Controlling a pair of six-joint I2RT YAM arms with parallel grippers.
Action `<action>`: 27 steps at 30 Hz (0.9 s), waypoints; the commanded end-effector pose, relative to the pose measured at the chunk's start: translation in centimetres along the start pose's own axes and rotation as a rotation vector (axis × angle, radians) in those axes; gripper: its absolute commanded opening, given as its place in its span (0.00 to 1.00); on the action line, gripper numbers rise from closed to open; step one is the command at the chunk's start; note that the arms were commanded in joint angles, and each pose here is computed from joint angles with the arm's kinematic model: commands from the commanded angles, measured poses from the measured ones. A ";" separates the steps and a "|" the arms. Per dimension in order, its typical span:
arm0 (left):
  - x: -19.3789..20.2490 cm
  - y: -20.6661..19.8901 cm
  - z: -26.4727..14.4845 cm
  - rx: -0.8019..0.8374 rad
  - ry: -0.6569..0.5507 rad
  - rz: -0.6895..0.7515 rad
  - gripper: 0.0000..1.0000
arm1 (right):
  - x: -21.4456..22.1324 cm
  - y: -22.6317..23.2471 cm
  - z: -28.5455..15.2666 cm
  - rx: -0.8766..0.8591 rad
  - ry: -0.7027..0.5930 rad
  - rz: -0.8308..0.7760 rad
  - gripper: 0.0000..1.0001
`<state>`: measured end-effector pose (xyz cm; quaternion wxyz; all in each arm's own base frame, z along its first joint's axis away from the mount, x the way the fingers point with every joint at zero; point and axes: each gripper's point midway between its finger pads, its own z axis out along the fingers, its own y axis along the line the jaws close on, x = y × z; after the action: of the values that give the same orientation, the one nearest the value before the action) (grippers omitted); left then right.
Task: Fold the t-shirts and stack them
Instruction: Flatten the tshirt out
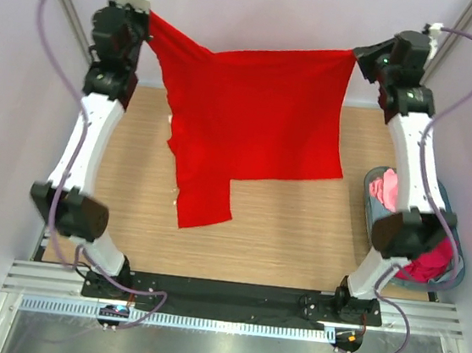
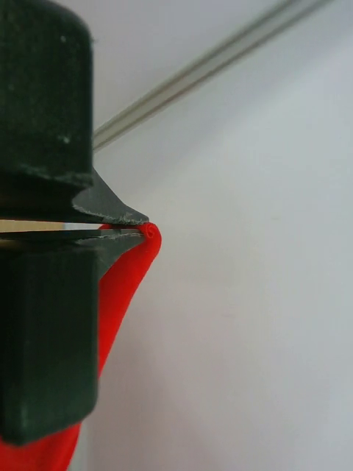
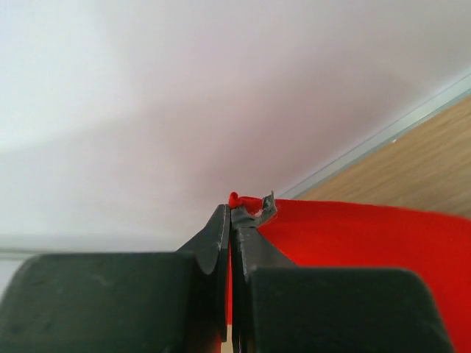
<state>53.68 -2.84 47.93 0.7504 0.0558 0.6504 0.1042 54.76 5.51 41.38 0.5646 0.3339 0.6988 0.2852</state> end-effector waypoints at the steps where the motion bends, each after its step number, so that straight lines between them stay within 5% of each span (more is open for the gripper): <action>1: -10.4 5.1 -7.2 -0.118 -0.228 -0.068 0.00 | -3.4 4.2 -10.0 -0.097 -0.061 0.045 0.01; 10: -19.1 11.1 -22.2 -0.228 -0.461 -0.081 0.00 | -4.4 6.7 -27.0 -0.229 -0.078 -0.024 0.01; 15: -20.8 9.8 -26.1 -0.105 -0.548 -0.203 0.00 | -6.6 7.5 -35.5 -0.252 -0.174 -0.061 0.01; 22: -25.5 9.5 -29.9 0.000 -0.664 -0.273 0.00 | -9.2 7.4 -38.2 -0.240 -0.311 0.027 0.01; 27: -21.3 6.8 -24.2 0.056 -0.502 -0.204 0.00 | -9.6 5.5 -32.9 -0.151 -0.352 0.018 0.01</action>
<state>21.29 -1.41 69.58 0.9221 0.0132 0.3865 -0.0119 19.50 2.32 60.00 0.7043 0.2986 0.5564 0.3243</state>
